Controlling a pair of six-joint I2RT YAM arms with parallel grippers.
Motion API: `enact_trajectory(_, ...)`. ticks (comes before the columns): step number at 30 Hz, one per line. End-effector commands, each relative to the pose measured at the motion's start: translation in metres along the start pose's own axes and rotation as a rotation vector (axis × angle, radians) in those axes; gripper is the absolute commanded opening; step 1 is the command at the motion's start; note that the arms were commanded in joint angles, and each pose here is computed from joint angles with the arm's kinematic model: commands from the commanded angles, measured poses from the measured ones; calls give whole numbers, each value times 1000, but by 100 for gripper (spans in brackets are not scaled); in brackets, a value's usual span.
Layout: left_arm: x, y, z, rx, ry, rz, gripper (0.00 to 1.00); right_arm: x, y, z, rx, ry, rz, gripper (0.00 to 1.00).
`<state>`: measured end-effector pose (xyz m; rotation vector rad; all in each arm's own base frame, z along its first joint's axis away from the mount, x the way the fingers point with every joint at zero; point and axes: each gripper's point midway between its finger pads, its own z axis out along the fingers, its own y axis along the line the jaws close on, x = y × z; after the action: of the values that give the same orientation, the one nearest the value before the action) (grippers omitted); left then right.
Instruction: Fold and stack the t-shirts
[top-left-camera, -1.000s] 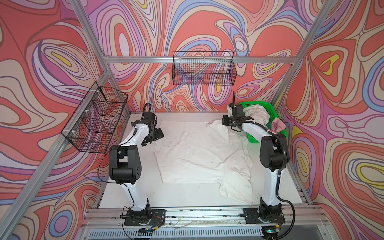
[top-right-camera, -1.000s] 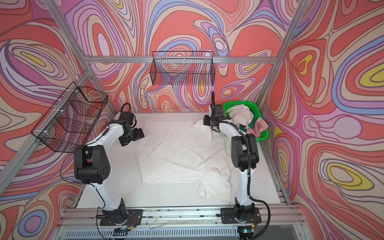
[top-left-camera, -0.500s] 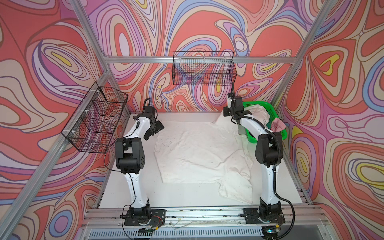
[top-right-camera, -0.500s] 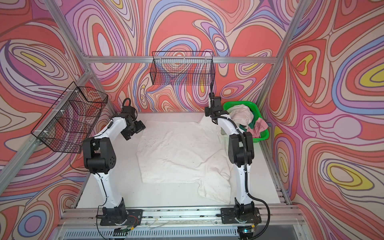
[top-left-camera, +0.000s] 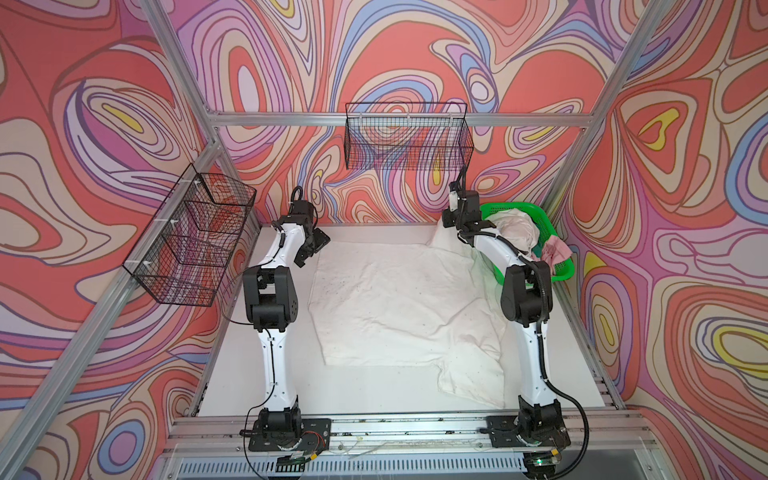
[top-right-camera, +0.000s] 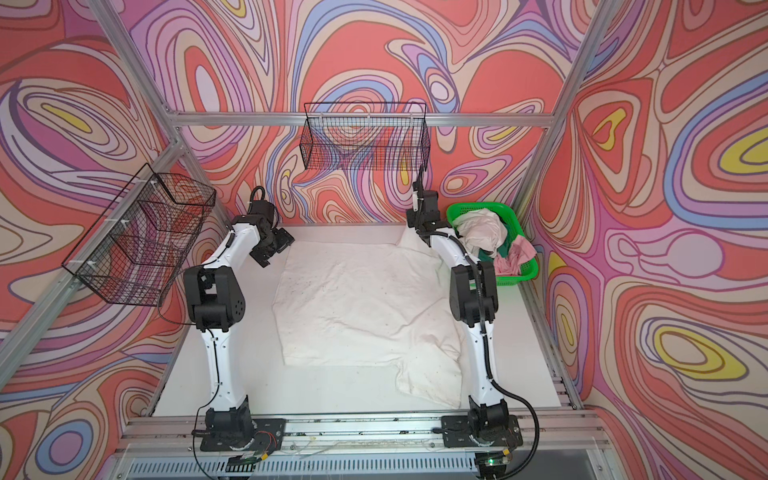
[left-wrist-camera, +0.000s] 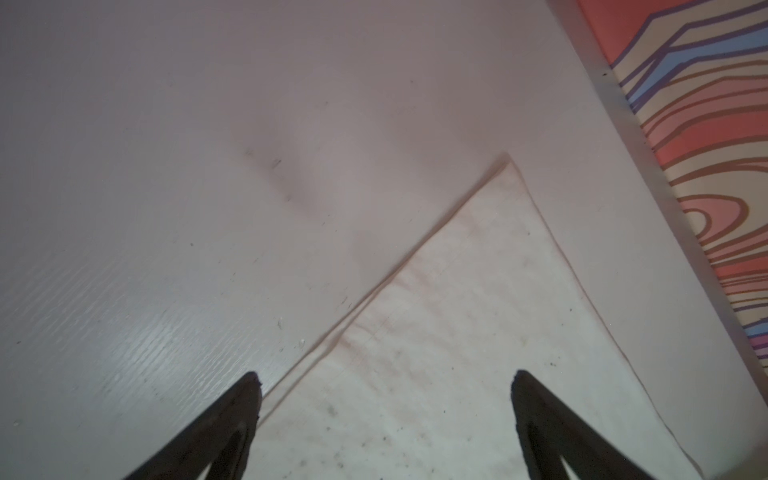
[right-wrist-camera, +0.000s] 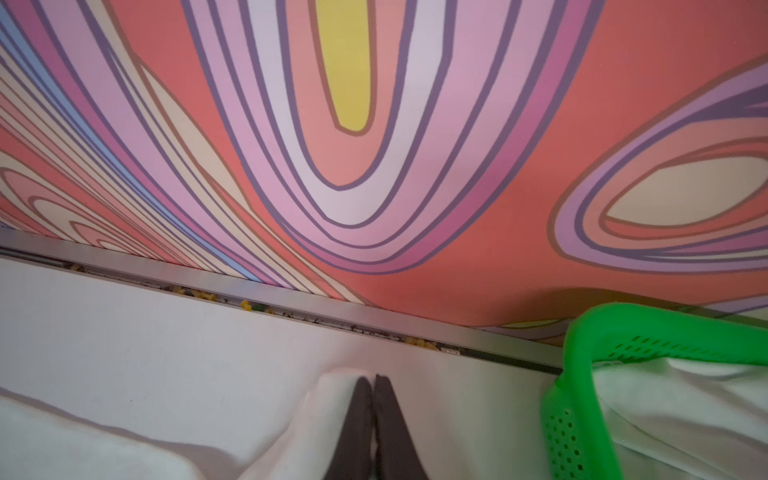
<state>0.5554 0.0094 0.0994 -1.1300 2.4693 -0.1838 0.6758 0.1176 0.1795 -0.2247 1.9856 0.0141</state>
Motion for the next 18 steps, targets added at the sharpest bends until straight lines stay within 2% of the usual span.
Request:
enact_trajectory(1,3,-11,9,-30,9,33,92,-28,15,-19,-85,-82,7,0)
enact_trajectory(9,-14,-35,35,-6,-34,95,85,-9,12,-18,-60,-38,-26,0)
enact_trajectory(13,-19,-50,44,60,-56,108,80,-15,13,-24,-69,-55,-30,0)
enact_trajectory(18,-20,-54,56,67,-65,139,74,-26,14,-38,-84,-96,-19,0)
